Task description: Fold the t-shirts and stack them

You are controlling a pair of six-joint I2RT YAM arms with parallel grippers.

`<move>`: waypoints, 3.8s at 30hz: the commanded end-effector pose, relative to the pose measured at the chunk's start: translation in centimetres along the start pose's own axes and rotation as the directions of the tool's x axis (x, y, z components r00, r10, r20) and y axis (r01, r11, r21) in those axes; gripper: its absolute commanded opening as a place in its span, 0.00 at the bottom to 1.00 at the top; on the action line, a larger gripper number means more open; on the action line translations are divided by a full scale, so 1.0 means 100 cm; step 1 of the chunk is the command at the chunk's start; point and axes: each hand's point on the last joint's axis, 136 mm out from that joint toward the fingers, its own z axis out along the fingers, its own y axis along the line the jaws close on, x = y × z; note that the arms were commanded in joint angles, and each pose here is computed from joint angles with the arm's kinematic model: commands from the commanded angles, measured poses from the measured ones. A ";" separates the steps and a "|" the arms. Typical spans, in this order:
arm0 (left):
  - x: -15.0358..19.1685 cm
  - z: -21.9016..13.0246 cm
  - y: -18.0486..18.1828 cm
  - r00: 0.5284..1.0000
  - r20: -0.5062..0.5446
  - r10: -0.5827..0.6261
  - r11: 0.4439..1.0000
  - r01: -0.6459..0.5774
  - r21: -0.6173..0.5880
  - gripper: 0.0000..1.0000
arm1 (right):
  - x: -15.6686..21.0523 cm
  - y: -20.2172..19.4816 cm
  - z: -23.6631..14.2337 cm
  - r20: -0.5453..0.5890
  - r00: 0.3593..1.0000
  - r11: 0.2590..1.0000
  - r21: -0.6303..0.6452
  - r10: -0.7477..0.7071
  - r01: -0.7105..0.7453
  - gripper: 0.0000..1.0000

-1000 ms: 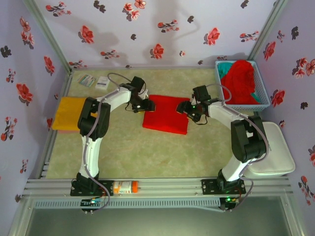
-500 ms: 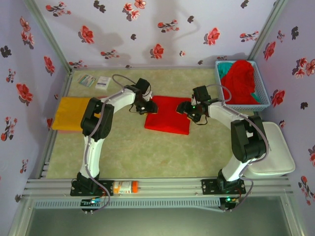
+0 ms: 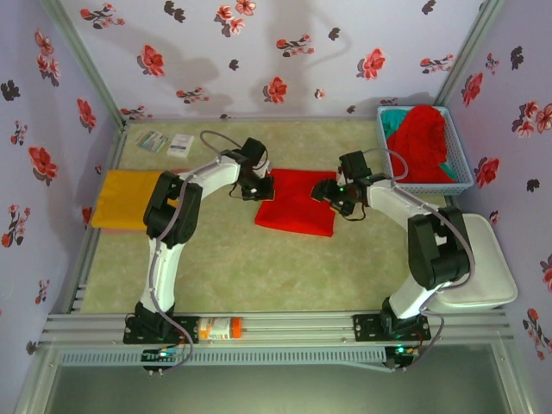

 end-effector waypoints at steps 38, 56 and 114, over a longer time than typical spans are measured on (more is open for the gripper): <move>0.038 -0.276 0.119 0.961 0.070 0.267 0.742 -0.158 -0.652 0.00 | -0.002 0.000 -0.027 0.054 0.998 0.997 -0.070 0.035 -0.031 0.68; 0.047 -0.371 0.147 0.954 0.165 0.250 0.666 -0.046 -0.745 0.00 | 0.000 0.014 -0.029 0.035 0.999 0.996 -0.085 0.021 -0.018 0.68; 0.046 -0.350 0.331 0.951 0.250 -0.180 0.511 0.308 -0.803 0.00 | 0.021 0.016 -0.015 -0.045 0.996 0.995 -0.078 -0.073 0.069 0.68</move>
